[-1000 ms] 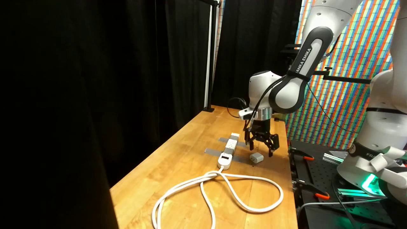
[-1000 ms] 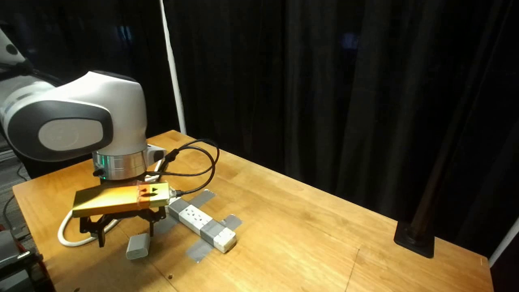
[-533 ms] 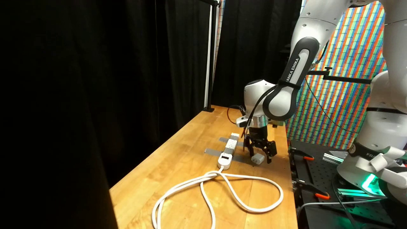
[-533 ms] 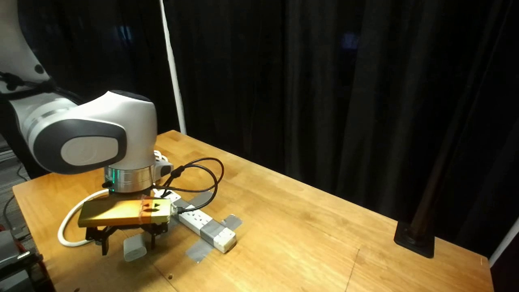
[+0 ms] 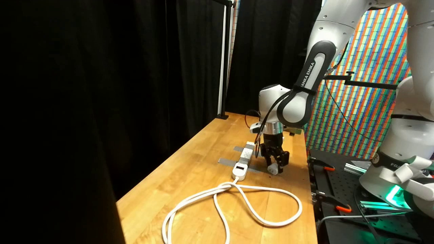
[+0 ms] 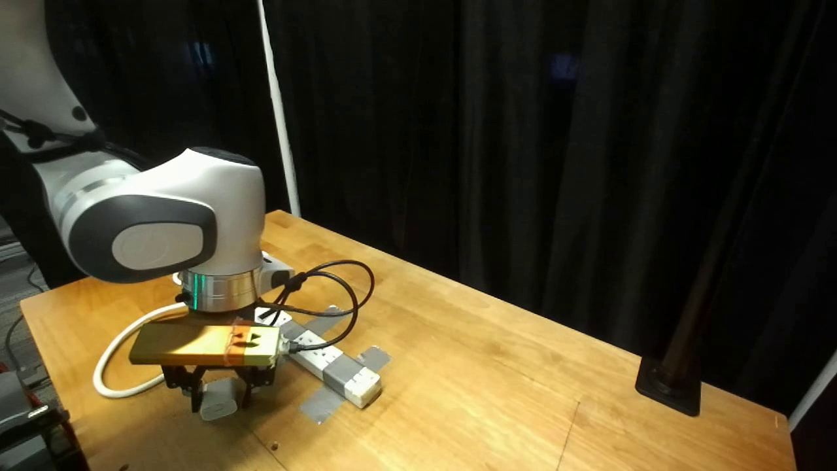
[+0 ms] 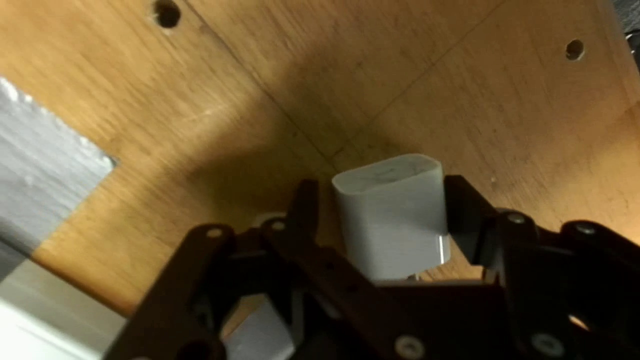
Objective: Pick up the charger head and put it on the adapter
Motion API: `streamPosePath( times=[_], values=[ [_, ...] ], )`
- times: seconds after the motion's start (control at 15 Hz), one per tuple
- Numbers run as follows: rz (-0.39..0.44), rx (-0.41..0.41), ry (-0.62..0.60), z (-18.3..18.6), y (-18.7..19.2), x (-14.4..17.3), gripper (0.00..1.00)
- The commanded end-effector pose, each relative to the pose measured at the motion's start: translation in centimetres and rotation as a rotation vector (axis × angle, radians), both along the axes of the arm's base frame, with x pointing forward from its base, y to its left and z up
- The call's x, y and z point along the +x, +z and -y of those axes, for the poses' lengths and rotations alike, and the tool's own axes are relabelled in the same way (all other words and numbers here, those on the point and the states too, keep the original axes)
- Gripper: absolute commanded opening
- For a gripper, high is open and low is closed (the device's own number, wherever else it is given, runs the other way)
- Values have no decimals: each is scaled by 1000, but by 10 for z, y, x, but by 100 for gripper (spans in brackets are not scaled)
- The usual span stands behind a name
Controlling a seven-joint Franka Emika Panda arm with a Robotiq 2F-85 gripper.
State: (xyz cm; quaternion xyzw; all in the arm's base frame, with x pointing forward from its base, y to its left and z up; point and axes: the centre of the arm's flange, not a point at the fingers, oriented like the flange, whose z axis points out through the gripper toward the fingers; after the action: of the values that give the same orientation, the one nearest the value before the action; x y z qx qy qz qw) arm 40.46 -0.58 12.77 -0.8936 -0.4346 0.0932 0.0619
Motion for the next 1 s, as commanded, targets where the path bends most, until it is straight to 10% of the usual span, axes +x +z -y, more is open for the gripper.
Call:
streamPosePath(
  times=[0.0, 0.4, 0.93],
  values=[
    [-2, -5, -27, 5, -8, 1, 34],
    [-22, -75, -111, 8, 3, 7, 26],
    [-39, -558, -169, 12, 79, 47, 26]
  ],
)
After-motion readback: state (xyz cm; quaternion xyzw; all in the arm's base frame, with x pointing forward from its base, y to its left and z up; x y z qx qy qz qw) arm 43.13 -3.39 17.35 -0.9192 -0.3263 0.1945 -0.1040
